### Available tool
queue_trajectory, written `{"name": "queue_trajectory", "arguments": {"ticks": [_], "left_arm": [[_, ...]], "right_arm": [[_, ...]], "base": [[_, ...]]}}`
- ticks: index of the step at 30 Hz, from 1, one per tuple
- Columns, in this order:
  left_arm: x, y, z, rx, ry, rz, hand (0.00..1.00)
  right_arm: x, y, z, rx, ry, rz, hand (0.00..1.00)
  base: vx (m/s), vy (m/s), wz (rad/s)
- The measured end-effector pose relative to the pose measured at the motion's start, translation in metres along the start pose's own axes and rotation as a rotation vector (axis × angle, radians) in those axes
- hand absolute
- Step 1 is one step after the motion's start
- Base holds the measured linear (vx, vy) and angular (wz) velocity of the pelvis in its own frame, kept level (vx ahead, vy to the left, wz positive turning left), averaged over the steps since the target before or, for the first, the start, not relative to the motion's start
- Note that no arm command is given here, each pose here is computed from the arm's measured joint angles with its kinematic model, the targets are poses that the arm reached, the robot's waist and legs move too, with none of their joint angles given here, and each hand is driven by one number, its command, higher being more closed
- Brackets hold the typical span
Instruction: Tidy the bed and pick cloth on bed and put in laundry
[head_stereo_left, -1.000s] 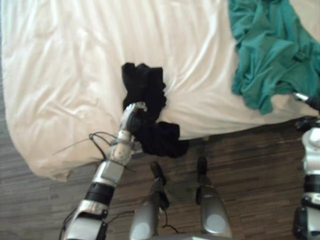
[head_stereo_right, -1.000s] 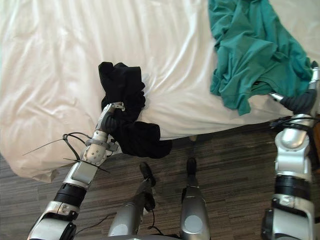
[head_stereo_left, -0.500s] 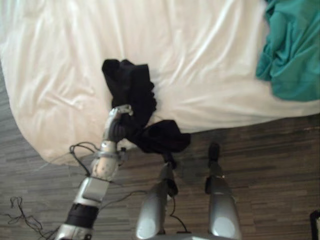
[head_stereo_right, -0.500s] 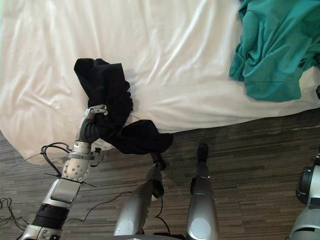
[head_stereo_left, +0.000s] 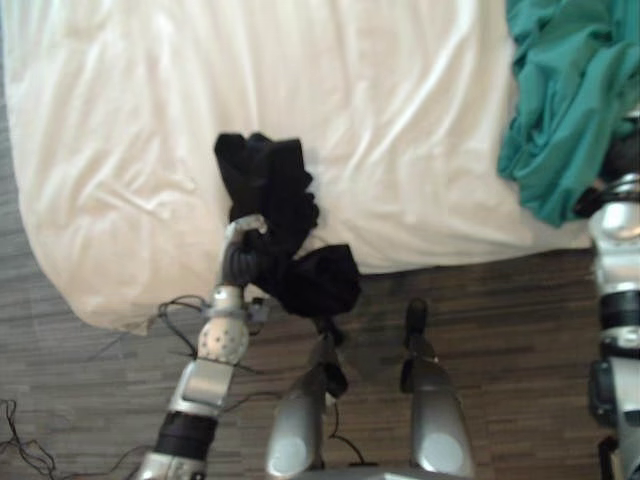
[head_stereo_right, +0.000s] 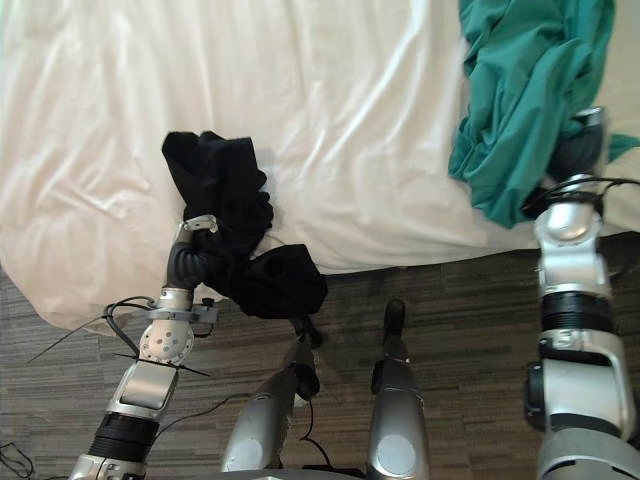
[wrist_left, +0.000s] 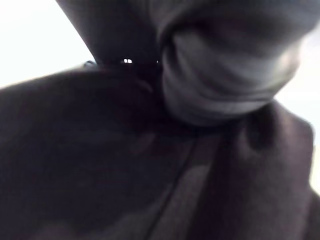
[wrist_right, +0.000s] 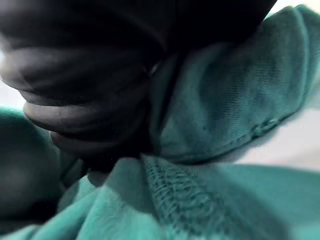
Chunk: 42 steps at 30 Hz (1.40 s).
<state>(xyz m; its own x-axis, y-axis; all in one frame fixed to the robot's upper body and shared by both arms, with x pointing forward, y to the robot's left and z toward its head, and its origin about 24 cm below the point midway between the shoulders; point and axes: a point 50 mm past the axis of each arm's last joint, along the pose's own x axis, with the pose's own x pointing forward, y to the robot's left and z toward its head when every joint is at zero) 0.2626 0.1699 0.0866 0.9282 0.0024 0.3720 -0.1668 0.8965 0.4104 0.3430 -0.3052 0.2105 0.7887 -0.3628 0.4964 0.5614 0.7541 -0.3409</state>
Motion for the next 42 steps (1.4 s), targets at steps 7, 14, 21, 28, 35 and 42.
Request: {"name": "queue_trajectory", "arguments": {"ticks": [7,14,21,28,35,42], "left_arm": [[-0.01,-0.015,-0.013,-0.052,0.085,-0.049,1.0],[-0.038,-0.028,-0.031,-0.092,0.226,-0.091,1.0],[-0.05,-0.028,-0.038,-0.136,0.289,-0.05,1.0],[-0.078,-0.029,-0.048,-0.268,0.423,0.074,1.0],[-0.073,-0.024,-0.042,-0.319,0.401,0.103,1.0],[-0.086,-0.019,-0.047,-0.392,0.459,0.136,1.0]], "right_arm": [[-0.027,0.045,-0.011,0.412,0.098,0.052,1.0],[-0.08,0.099,-0.028,0.773,0.262,0.177,1.0],[-0.121,0.106,-0.055,0.805,0.39,0.189,1.0],[-0.154,0.068,-0.098,0.741,0.517,0.051,1.0],[-0.174,0.047,-0.115,0.796,0.577,-0.097,1.0],[-0.26,0.064,-0.109,0.868,0.725,-0.045,1.0]], "base": [[-0.01,-0.029,0.18],[0.03,-0.026,0.2],[0.05,-0.025,0.26],[0.12,0.039,0.46],[0.1,0.083,1.02],[0.06,-0.06,0.87]]}}
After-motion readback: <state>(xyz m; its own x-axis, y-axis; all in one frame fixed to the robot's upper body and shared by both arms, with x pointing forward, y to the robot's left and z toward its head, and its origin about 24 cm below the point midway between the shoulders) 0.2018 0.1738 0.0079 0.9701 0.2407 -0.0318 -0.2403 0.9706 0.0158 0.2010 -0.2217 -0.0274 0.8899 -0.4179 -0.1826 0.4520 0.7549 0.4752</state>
